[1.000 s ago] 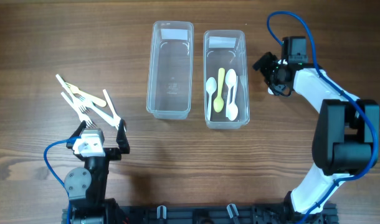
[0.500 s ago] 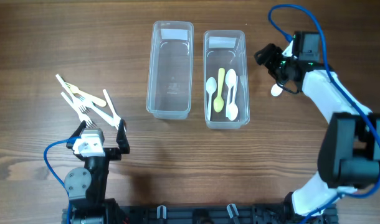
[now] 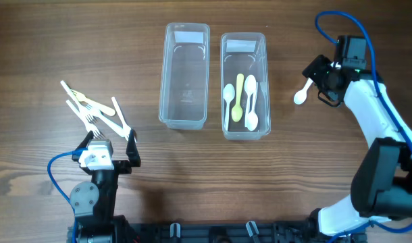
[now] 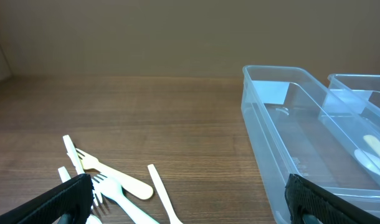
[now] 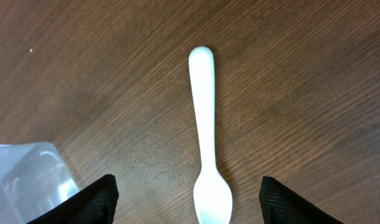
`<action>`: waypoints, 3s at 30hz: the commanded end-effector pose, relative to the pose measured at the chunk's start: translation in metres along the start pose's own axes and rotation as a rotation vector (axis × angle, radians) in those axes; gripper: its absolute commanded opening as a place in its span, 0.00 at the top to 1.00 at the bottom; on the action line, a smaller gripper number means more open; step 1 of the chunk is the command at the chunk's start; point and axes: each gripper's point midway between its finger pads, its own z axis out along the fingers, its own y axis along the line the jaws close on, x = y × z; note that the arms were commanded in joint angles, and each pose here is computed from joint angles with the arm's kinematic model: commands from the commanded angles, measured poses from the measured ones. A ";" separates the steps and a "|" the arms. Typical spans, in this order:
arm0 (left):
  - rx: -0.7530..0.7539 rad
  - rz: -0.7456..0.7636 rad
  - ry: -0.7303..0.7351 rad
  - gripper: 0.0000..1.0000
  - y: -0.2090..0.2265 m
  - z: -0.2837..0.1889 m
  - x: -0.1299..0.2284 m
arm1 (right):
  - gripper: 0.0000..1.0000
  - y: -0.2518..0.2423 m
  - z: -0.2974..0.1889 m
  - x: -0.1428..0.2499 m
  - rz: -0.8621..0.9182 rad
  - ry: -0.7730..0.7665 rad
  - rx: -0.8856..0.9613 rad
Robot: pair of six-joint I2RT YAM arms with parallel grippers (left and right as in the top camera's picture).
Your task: Pack container
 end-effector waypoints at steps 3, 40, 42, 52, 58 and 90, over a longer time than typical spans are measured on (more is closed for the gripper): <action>0.008 0.021 -0.003 0.00 -0.002 0.000 0.001 | 0.26 -0.014 0.033 0.015 -0.047 0.053 0.052; 0.008 0.021 -0.003 0.00 -0.002 0.000 0.001 | 0.83 -0.045 0.098 0.055 -0.199 0.190 0.138; 0.008 0.021 -0.003 0.00 -0.002 0.000 0.001 | 0.83 -0.043 0.092 0.052 -0.207 0.181 0.135; 0.008 0.021 -0.003 0.00 -0.002 0.000 0.001 | 0.96 0.020 -0.021 -0.029 -0.289 -0.010 0.016; 0.008 0.021 -0.003 0.00 -0.002 0.000 0.001 | 0.96 0.094 -0.095 -0.004 -0.447 -0.025 -0.297; 0.008 0.021 -0.003 0.00 -0.002 0.000 0.001 | 0.00 0.025 -0.100 -0.043 -0.476 -0.184 0.077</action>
